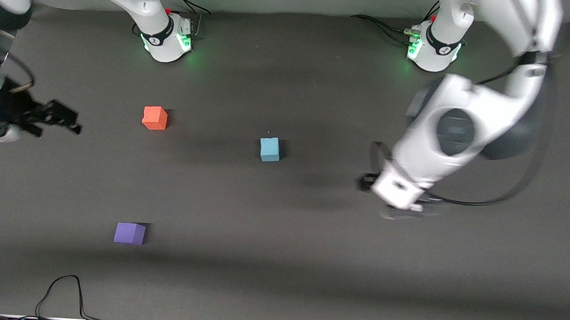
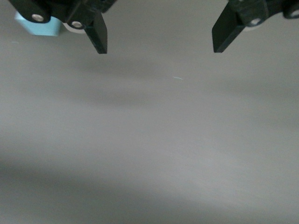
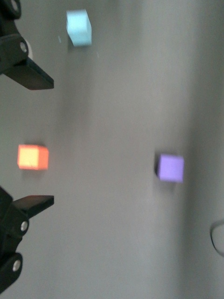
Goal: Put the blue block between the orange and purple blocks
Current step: 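Withdraw the left gripper while the right gripper moves toward the block, then lower the open right gripper over the light-blue block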
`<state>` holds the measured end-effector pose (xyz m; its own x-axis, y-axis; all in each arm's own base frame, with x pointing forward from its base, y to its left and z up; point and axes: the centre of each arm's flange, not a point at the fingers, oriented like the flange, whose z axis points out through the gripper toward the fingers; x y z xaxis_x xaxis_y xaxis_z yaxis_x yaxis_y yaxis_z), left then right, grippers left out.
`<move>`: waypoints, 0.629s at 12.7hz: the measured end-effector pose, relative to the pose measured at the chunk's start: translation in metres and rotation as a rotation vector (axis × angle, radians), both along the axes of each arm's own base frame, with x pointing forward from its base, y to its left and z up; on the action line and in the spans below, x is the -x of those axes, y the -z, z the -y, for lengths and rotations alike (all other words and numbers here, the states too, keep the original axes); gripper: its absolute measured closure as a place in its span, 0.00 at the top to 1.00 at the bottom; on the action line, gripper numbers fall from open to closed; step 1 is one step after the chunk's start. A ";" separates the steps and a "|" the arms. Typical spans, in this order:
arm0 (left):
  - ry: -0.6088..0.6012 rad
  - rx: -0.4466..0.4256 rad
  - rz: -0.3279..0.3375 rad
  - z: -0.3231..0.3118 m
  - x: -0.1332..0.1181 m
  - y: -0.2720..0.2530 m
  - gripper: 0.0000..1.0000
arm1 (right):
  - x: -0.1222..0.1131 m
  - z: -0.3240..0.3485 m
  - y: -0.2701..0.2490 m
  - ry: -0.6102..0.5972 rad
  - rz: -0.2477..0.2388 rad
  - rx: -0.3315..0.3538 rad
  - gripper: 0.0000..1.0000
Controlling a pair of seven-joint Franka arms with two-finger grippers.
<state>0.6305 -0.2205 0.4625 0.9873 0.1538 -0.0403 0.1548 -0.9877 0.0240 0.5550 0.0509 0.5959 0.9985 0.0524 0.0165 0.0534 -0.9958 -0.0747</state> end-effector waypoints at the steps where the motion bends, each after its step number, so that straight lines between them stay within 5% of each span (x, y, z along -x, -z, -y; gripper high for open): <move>1: 0.027 -0.008 -0.017 -0.042 0.001 -0.007 1.00 | 0.013 -0.045 -0.011 0.011 -0.001 -0.012 1.00; 5: 0.141 0.005 -0.048 -0.195 0.013 -0.050 1.00 | 0.089 -0.242 -0.014 -0.028 -0.034 -0.015 1.00; 8: 0.173 0.002 -0.023 -0.256 0.036 -0.092 1.00 | 0.122 -0.307 0.004 -0.021 -0.060 0.008 1.00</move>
<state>0.5947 0.0360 0.5544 0.9978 -0.0185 -0.0629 -0.0170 -0.9996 0.0243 0.4330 0.3576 0.5915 0.9964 0.0727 -0.0436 0.0695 -0.9951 -0.0706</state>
